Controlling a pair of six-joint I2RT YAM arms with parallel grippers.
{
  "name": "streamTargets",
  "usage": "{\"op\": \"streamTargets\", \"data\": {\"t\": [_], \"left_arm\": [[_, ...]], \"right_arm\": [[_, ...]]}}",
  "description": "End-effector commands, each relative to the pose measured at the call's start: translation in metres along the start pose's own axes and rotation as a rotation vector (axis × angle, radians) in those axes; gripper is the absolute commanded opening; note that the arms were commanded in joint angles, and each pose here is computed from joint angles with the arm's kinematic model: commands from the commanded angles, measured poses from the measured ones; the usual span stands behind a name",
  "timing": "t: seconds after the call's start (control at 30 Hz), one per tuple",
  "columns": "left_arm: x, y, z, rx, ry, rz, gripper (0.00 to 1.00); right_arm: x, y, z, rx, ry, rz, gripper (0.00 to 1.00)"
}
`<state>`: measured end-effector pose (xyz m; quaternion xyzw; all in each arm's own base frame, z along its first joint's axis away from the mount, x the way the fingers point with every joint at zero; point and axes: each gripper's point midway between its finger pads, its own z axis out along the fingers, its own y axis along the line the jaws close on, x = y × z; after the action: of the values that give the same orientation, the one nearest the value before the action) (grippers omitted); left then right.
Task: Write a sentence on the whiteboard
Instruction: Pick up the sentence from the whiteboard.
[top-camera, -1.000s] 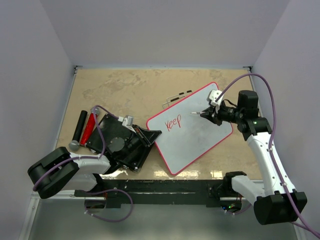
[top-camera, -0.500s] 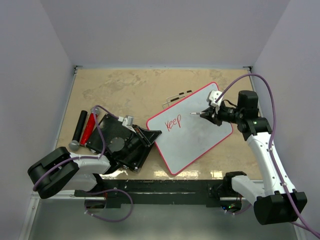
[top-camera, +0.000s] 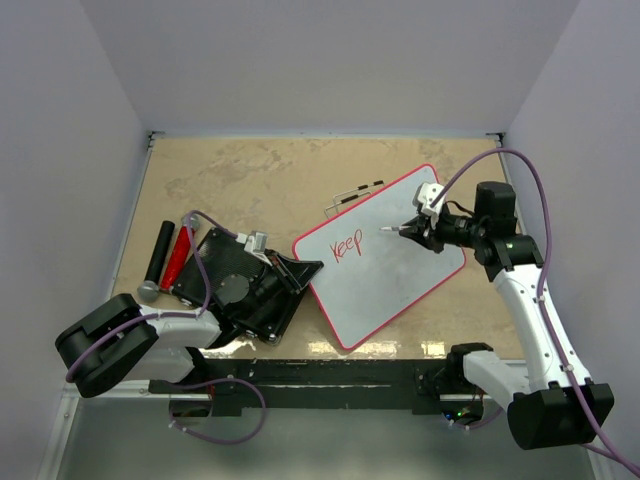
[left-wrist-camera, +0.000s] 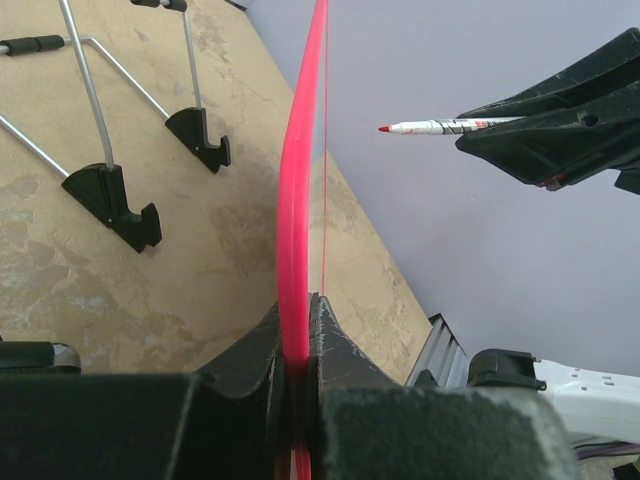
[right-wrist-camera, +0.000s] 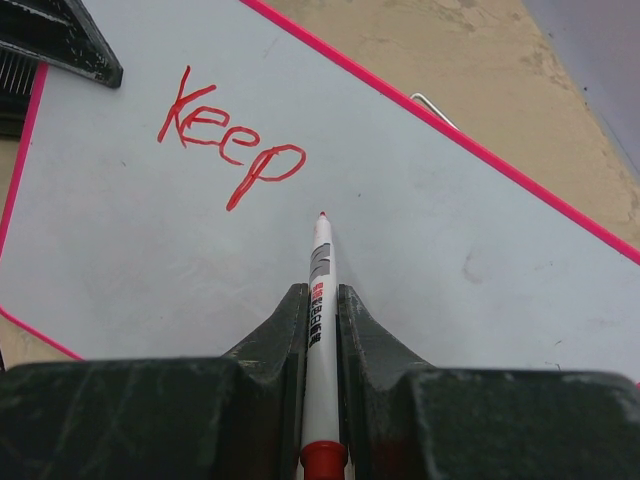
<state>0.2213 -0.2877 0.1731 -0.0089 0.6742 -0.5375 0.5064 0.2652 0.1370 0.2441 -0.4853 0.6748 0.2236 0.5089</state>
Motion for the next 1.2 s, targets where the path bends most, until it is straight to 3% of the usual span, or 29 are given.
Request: {"op": "streamTargets", "data": {"t": [0.0,0.67,1.17], "left_arm": [[-0.008,-0.019,0.001,0.090,-0.022,0.068,0.00],[-0.009,-0.020,0.002,0.093,-0.021,0.074,0.00],[-0.010,-0.021,0.006,0.093,-0.019,0.076,0.00]], "right_arm": [[0.001,-0.002,-0.004,0.012,0.015,-0.029,0.00],[0.011,-0.009,0.006,0.004,0.017,0.006,0.00],[0.011,-0.034,0.018,0.098,-0.008,0.077,0.00]]}}
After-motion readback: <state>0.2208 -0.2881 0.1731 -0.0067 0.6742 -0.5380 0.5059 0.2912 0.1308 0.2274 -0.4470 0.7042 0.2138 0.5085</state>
